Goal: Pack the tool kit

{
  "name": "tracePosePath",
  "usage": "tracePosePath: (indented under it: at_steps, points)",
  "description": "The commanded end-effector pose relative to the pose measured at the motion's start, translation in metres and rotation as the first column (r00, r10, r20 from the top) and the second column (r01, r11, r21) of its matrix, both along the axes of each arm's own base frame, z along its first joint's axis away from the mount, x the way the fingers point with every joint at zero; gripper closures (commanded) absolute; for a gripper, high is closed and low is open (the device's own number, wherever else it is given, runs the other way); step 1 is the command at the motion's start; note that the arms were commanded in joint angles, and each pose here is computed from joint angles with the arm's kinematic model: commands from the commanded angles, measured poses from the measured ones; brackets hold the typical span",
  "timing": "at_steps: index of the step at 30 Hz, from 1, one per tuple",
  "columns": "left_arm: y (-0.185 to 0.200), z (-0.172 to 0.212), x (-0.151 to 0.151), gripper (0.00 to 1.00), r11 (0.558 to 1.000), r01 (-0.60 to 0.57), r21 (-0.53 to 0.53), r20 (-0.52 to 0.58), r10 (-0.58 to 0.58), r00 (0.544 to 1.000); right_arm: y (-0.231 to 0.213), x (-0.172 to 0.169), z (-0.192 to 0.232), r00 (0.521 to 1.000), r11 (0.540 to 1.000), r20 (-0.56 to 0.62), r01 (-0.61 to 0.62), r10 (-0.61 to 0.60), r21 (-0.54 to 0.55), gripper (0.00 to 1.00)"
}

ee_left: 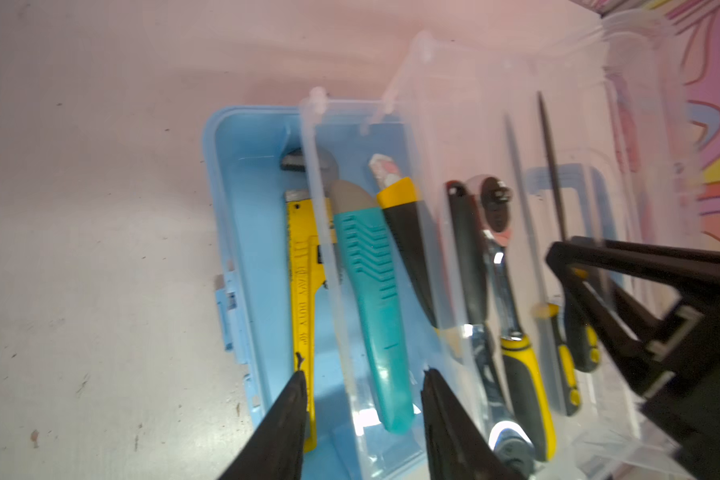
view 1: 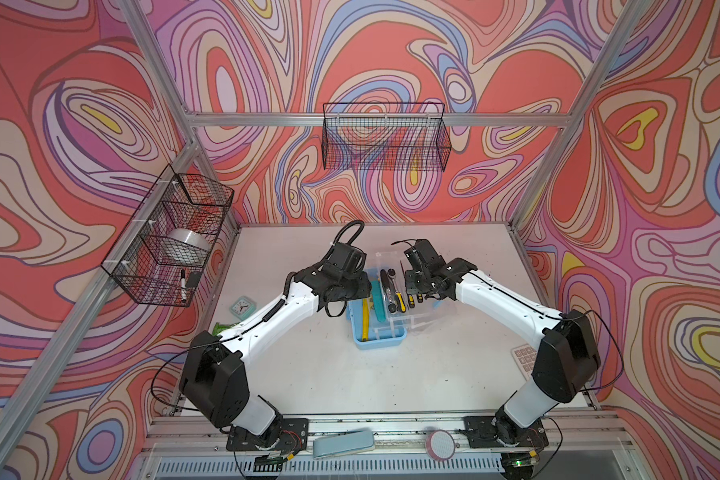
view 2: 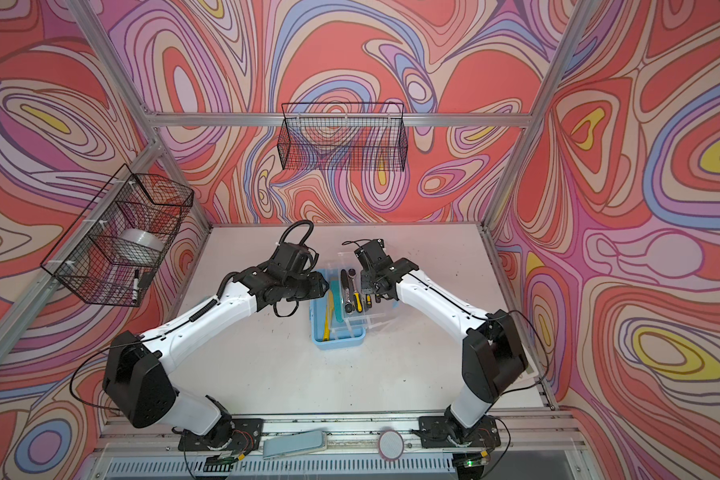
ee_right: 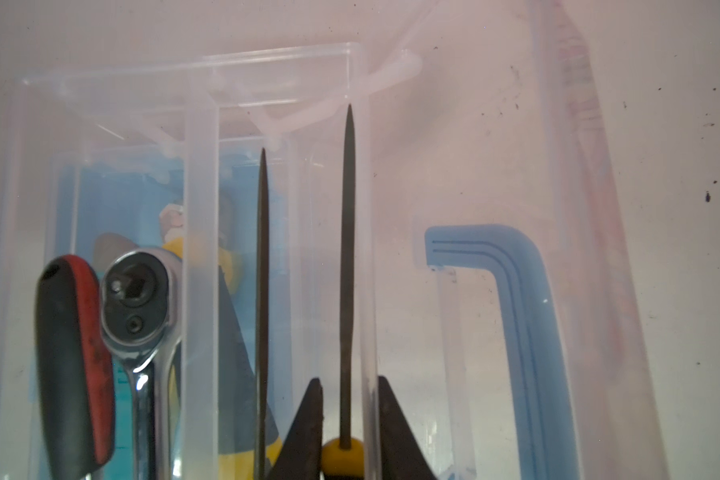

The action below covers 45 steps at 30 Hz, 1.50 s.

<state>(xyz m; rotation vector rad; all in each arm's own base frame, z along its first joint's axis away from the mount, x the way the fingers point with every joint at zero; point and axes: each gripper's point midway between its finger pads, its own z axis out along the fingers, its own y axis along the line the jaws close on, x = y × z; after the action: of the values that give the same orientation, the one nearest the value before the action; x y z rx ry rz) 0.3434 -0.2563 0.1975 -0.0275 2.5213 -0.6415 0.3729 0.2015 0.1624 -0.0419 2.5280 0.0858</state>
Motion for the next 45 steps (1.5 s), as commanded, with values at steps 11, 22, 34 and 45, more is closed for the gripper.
tracePosePath:
  at_steps: [11, 22, 34, 45]
  points:
    - [-0.041, -0.021, -0.004, 0.62, 0.991, 0.118, -0.067, -0.082, -0.124, 0.989, 0.003, 0.004, -0.005, 1.000, 0.999, -0.001, 0.003, -0.003, -0.045, 0.83]
    - [-0.051, -0.046, -0.012, 0.67, 0.991, 0.122, -0.052, -0.146, -0.128, 0.981, 0.007, 0.005, -0.003, 1.000, 1.000, -0.001, -0.004, 0.004, -0.030, 0.82]
    - [-0.044, -0.067, -0.013, 0.77, 0.995, 0.100, -0.006, -0.176, -0.100, 0.979, 0.007, 0.006, 0.001, 1.000, 0.999, 0.004, -0.005, 0.005, -0.033, 0.81]
    - [-0.038, -0.077, -0.015, 0.81, 0.996, 0.086, 0.019, -0.189, -0.081, 0.979, 0.008, 0.007, 0.007, 1.000, 1.000, 0.017, -0.007, 0.007, -0.026, 0.75]
